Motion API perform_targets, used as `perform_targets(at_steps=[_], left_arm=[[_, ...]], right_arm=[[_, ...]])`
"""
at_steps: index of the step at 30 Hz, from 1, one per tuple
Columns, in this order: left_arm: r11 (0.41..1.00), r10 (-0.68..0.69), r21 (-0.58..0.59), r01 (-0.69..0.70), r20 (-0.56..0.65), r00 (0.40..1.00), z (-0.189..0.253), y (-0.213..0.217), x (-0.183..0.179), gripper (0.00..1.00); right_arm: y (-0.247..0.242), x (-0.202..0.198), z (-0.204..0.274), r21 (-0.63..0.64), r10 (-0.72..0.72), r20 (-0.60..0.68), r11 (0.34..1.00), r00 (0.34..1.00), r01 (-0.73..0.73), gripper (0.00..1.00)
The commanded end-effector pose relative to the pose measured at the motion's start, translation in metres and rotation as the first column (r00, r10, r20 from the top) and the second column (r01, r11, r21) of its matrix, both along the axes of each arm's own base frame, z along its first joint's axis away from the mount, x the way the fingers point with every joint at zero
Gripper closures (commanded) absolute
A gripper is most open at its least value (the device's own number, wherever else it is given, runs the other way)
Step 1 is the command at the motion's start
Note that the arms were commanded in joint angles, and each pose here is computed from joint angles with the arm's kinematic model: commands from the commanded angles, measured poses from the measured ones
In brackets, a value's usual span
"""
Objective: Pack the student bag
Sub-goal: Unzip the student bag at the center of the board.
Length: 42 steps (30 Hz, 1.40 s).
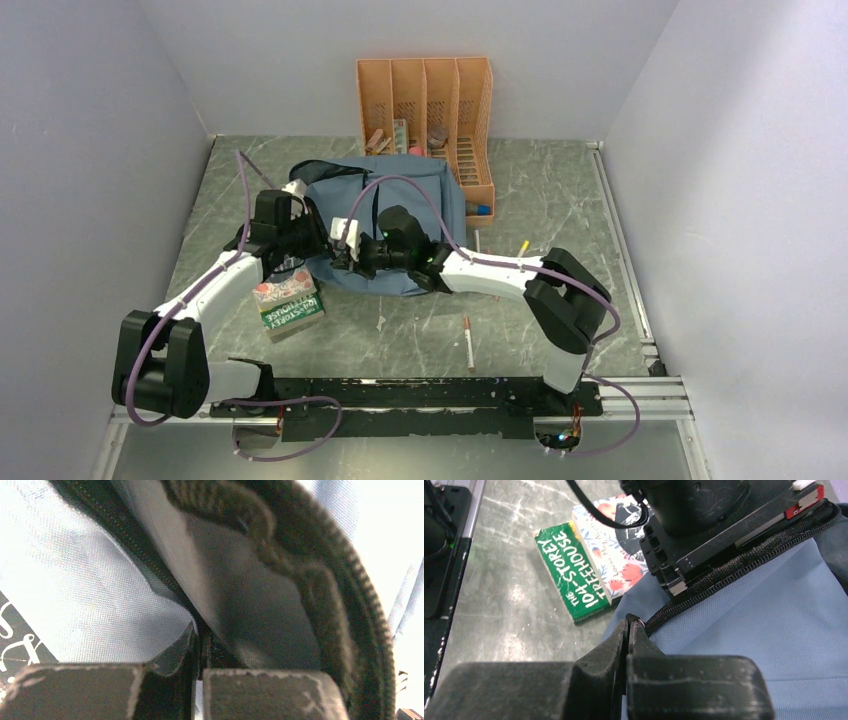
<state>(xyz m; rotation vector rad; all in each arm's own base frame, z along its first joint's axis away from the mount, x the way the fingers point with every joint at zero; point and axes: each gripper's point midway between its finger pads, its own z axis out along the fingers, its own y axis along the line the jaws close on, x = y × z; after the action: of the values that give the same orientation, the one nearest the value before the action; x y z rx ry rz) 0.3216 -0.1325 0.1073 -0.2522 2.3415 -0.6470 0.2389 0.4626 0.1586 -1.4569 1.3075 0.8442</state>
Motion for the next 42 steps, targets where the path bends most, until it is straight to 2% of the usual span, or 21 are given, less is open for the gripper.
perform_targets(at_steps=[1, 10, 17, 24, 28, 35, 39, 42], left_arm=[[0.999, -0.026, -0.020, 0.027, 0.048, 0.998, 0.012, -0.009, 0.000, 0.95], [0.991, 0.060, 0.117, -0.067, 0.064, 0.996, 0.036, 0.021, 0.003, 0.95], [0.968, 0.123, 0.206, -0.143, 0.104, 0.987, 0.065, 0.044, 0.004, 0.95], [0.943, 0.201, 0.246, -0.223, 0.114, 0.973, 0.064, 0.063, -0.003, 0.95], [0.958, 0.169, 0.216, -0.189, 0.105, 0.980, 0.060, 0.055, -0.004, 0.95], [0.981, 0.120, 0.145, -0.131, 0.086, 0.989, 0.043, 0.039, -0.009, 0.95], [0.983, 0.116, 0.136, -0.125, 0.073, 0.991, 0.035, 0.037, -0.014, 0.95], [0.978, 0.133, 0.155, -0.141, 0.066, 0.989, 0.031, 0.042, -0.016, 0.95]], right_arm=[[0.024, 0.013, 0.054, 0.177, -0.051, 0.055, 0.983, 0.997, 0.040, 1.00], [-0.023, 0.009, -0.003, -0.036, -0.151, 0.027, 0.988, 0.988, 0.152, 1.00], [-0.054, 0.006, -0.045, -0.181, -0.261, -0.063, 0.952, 0.963, 0.246, 1.00], [-0.071, 0.012, -0.072, -0.287, -0.319, -0.080, 0.915, 0.944, 0.285, 1.00], [-0.068, 0.009, -0.062, -0.228, -0.289, -0.109, 0.938, 0.951, 0.260, 0.99], [-0.037, 0.014, 0.000, 0.013, -0.233, -0.160, 0.971, 0.959, 0.238, 0.60], [-0.022, 0.034, 0.026, 0.088, -0.305, -0.226, 0.939, 0.925, 0.332, 0.56], [-0.014, 0.048, 0.033, 0.095, -0.367, -0.297, 0.907, 0.882, 0.410, 0.54]])
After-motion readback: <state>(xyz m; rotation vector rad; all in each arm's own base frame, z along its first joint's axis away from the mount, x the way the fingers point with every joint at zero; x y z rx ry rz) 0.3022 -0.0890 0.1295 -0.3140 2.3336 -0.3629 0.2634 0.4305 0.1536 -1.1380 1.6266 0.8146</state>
